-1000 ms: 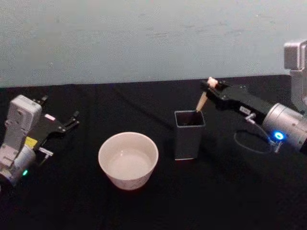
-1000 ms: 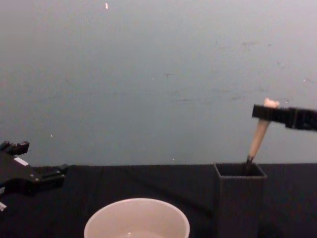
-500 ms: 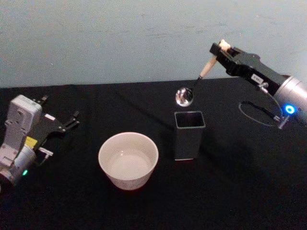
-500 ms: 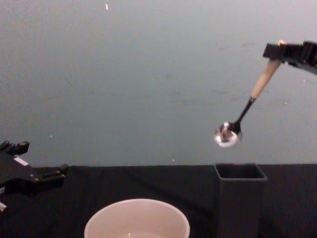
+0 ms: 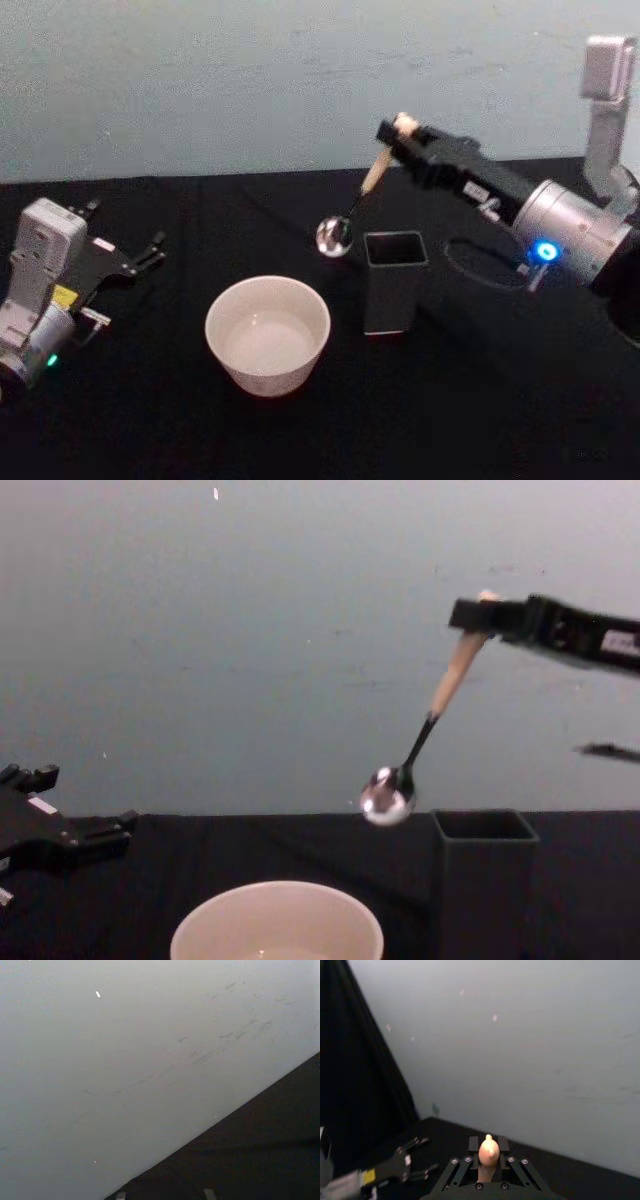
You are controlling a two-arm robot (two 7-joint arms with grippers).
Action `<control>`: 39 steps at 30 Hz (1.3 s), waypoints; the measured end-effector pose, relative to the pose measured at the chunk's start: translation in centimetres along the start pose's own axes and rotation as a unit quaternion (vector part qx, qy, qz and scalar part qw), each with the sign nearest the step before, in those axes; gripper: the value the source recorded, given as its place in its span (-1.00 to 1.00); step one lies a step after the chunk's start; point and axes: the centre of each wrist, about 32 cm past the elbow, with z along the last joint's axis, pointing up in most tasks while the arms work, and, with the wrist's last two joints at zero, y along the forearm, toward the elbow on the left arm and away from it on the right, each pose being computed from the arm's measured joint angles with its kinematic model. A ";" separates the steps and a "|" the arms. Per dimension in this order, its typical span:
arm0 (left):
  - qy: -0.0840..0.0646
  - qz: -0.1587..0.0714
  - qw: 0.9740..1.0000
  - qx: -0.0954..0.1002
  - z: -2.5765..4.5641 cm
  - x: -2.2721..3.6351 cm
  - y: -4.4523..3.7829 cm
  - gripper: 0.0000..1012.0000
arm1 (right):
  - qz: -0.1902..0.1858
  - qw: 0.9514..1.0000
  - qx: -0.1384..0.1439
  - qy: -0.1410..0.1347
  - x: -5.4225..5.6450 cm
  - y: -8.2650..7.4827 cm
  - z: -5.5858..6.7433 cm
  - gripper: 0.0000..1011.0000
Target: Pick up the stirring spoon with one hand, stir inside the cup, then place it back in its original position.
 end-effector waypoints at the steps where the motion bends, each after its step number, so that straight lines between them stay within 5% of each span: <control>1: 0.000 0.000 1.000 0.000 0.00 0.00 0.00 0.98 | 0.007 1.000 -0.006 -0.003 -0.2 0.1 -0.4 -0.56; 20: 0.000 0.000 1.000 0.000 0.00 0.00 0.00 0.98 | 0.094 0.989 -0.073 -0.083 -1.9 -0.1 -5.2 -0.56; 39: 0.000 0.000 1.000 0.000 0.00 0.00 0.00 0.98 | 0.149 0.980 -0.100 -0.085 -4.3 1.4 -7.4 -0.56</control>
